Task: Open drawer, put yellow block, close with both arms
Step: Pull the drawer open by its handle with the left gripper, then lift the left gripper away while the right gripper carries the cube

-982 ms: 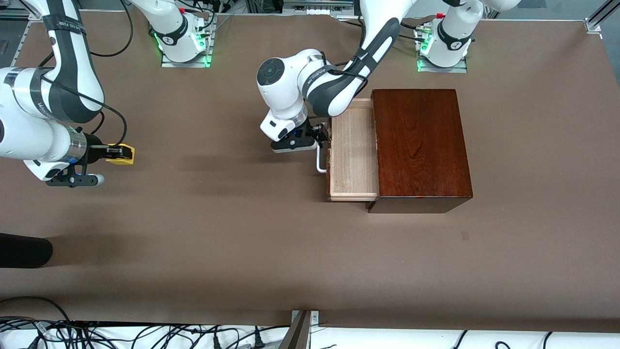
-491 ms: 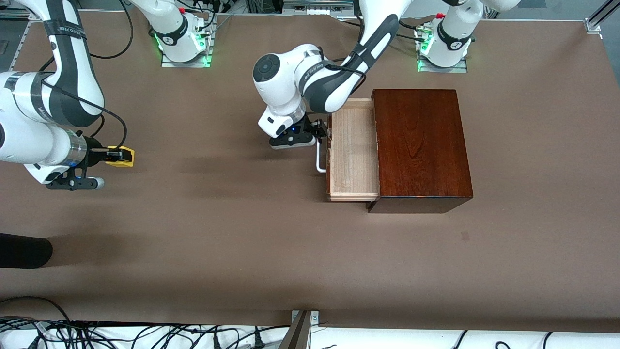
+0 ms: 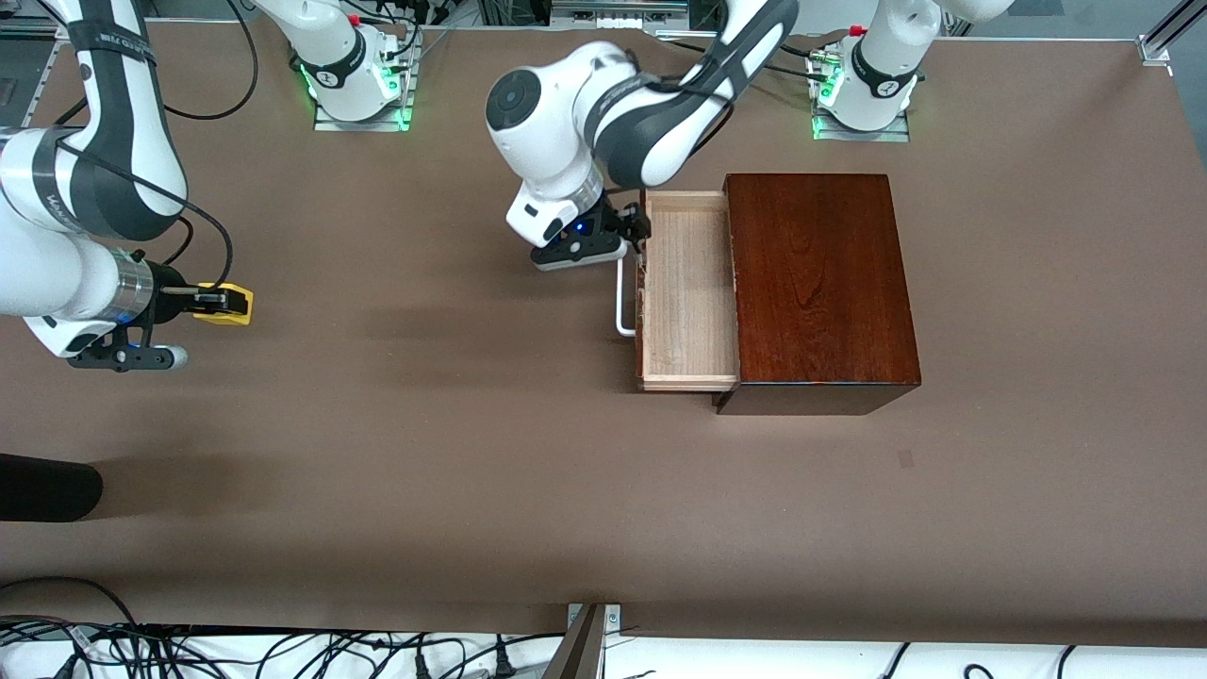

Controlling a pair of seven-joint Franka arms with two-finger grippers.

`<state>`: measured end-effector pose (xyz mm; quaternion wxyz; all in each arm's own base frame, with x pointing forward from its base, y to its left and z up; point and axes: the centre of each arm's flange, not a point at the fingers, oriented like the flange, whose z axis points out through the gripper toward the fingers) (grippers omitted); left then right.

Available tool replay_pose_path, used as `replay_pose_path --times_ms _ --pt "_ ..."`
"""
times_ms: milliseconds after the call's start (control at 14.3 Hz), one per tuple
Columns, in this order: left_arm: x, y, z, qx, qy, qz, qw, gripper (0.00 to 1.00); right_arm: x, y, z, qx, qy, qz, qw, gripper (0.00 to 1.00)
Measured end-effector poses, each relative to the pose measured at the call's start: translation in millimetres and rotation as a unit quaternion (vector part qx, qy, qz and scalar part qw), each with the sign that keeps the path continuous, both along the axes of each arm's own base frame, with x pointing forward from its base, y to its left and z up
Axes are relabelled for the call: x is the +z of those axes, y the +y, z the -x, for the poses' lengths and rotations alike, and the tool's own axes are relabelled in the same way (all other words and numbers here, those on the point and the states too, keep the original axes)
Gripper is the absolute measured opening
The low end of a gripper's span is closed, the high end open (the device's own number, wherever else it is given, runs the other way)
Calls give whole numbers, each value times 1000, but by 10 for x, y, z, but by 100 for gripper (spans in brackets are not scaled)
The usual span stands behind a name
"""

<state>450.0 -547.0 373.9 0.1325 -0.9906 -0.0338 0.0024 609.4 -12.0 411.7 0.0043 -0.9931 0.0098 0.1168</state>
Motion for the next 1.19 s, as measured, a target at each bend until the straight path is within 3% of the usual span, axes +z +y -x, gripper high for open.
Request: replay_pose_path --times_ms 210,561,842,1192 --pt "753 465 -206 10 26 27 999 100 51 153 -3 4 5 2 1000 56" --pt "1688 1675 -749 39 27 64 997 100 296 825 8 -34 9 23 999 56" --pt "2065 2570 -878 17 36 75 996 100 413 1763 153 -106 -3 50 993 56" --pt "2378 3782 -845 -21 45 92 995 100 553 3045 475 -227 -11 56 972 56"
